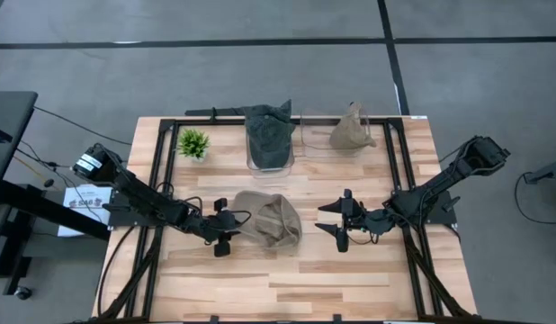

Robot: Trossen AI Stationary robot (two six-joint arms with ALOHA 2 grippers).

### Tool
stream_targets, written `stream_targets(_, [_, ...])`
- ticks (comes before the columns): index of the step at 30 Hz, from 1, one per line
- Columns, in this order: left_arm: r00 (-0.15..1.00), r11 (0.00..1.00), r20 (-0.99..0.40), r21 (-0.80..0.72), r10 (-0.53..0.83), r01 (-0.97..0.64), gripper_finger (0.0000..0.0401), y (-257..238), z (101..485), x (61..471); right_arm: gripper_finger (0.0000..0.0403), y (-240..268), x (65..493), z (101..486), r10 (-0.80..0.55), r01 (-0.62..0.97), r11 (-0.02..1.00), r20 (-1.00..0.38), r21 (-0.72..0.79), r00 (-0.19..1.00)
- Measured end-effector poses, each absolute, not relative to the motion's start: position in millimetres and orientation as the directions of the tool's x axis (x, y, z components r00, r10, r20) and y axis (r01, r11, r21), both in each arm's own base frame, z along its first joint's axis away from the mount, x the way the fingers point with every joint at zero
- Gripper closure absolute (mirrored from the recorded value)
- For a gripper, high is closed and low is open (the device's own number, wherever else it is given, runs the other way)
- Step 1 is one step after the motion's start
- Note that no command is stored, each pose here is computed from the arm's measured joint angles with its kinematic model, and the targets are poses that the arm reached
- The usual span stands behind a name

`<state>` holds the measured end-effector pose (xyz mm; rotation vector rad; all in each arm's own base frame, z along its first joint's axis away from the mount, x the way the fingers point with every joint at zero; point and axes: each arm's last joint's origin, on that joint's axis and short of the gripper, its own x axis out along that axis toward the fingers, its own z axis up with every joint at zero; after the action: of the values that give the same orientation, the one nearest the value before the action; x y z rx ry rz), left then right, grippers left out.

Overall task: Pick & Place hat
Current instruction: Put the brown cap into the right transparent bin

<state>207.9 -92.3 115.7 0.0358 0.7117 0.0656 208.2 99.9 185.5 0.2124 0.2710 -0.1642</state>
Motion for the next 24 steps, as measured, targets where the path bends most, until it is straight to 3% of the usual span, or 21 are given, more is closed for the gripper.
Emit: stream_targets(24, [0.827, 0.994, -0.561, 0.104, 0.041, 0.021, 0.0374, -95.9, 125.2, 215.4, 0.0148, 99.9, 208.2, 185.4, -0.133, 0.189, 0.964, -0.282, 0.185, 0.95])
